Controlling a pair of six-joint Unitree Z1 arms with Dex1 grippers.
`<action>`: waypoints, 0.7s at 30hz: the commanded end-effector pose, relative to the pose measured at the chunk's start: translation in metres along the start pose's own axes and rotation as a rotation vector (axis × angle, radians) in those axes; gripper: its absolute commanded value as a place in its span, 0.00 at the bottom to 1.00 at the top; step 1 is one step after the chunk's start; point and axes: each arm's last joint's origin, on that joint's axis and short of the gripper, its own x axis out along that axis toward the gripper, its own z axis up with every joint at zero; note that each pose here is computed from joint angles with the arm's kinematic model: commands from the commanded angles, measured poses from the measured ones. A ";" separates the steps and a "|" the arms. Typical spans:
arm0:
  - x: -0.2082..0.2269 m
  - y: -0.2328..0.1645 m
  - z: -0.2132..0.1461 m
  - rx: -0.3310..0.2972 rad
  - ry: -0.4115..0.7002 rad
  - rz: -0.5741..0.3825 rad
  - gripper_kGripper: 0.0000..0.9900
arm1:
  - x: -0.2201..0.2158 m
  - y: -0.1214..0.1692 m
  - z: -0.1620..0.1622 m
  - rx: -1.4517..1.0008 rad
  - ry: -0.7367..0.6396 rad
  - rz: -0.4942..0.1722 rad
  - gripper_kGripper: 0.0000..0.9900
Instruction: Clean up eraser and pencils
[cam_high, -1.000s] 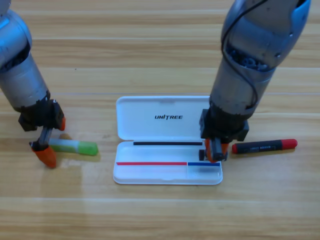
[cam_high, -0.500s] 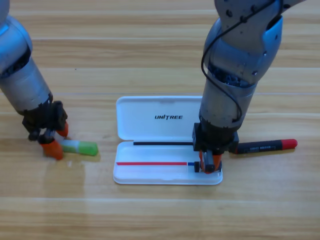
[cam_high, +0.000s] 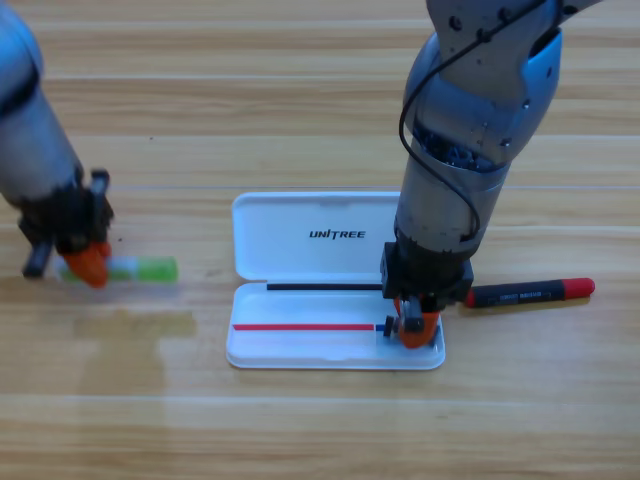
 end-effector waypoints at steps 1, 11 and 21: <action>-0.064 0.011 0.023 0.000 -0.085 -0.020 0.00 | 0.024 0.008 0.008 -0.012 0.064 0.025 0.87; -0.073 0.022 0.070 0.013 -0.144 -0.137 0.00 | -0.083 0.049 -0.050 -0.025 0.001 -0.029 0.89; -0.018 0.025 0.113 0.041 -0.186 -0.338 0.00 | -0.036 -0.007 -0.121 0.034 0.130 -0.051 0.89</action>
